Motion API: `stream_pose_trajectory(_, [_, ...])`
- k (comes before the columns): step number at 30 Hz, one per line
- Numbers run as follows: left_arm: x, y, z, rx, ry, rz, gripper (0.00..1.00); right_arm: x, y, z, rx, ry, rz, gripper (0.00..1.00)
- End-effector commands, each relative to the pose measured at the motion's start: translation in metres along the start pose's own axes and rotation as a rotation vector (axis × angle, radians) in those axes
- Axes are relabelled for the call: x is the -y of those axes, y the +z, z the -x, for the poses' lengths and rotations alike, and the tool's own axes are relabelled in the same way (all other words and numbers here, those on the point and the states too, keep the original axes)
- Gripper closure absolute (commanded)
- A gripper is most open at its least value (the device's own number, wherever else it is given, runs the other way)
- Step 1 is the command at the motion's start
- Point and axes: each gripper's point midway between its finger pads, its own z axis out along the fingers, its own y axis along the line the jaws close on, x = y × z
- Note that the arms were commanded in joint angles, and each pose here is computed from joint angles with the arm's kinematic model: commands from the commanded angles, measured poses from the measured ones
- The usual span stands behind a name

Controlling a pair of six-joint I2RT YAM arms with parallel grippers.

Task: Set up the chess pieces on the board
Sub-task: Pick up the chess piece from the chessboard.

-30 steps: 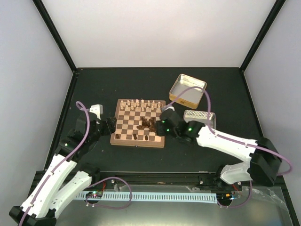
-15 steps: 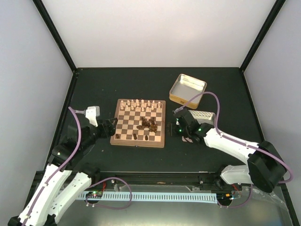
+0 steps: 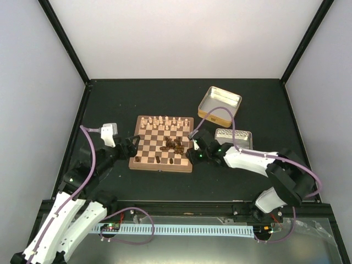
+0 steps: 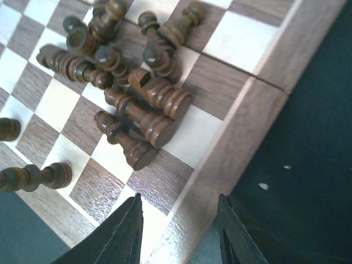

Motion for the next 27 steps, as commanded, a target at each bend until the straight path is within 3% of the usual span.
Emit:
stream_pose_trajectory(1, [0.008, 0.008, 0.01, 0.051, -0.029, -0.051, 0.05, -0.013, 0.014, 0.006, 0.009, -0.108, 0.005, 0.62])
stream_pose_trajectory(7, [0.014, 0.011, 0.004, 0.027, -0.017, -0.095, 0.05, -0.032, 0.035, 0.01, -0.006, -0.127, -0.003, 0.64])
stream_pose_trajectory(16, [0.017, 0.013, -0.002, -0.015, 0.025, -0.107, 0.05, -0.018, 0.054, 0.011, -0.025, -0.081, -0.117, 0.64])
stream_pose_trajectory(22, [0.018, 0.014, 0.002, -0.006, 0.043, -0.102, 0.05, -0.011, 0.057, 0.009, -0.058, -0.083, -0.167, 0.58])
stream_pose_trajectory(27, [0.018, 0.017, 0.001, -0.016, 0.051, -0.101, 0.05, -0.011, 0.052, 0.012, -0.065, -0.054, -0.176, 0.68])
